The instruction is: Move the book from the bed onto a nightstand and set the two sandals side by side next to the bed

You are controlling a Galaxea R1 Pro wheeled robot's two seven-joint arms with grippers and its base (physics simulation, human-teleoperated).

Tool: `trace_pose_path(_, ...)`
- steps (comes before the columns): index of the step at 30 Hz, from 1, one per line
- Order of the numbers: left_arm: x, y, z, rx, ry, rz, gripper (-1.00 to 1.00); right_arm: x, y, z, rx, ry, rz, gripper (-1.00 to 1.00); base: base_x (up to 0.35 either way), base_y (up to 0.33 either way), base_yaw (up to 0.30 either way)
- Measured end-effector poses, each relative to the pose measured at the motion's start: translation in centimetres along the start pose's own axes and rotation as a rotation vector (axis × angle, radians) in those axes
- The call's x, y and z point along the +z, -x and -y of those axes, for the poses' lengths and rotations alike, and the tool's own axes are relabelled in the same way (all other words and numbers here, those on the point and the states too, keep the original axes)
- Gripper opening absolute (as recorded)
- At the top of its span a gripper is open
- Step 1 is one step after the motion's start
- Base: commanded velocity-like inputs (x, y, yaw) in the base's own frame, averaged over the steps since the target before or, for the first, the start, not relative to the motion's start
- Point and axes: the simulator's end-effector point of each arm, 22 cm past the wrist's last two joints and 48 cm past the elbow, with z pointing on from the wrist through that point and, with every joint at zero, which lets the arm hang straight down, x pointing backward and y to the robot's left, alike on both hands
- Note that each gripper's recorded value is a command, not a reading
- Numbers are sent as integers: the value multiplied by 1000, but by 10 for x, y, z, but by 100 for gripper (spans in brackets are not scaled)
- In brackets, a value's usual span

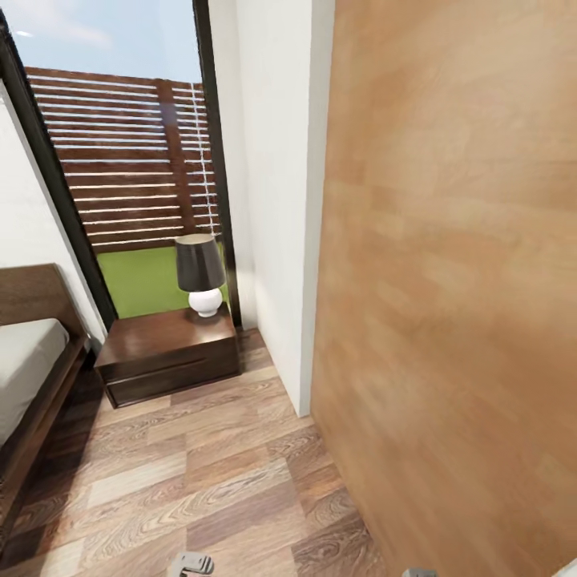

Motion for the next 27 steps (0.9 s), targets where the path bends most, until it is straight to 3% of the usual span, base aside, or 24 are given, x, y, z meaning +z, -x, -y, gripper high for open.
trace_pose_path(27, 1, 0, 0, -1, -1, -1, 100, 0, -1, 0, 1, 0, -2, 100, 15, 0, 280)
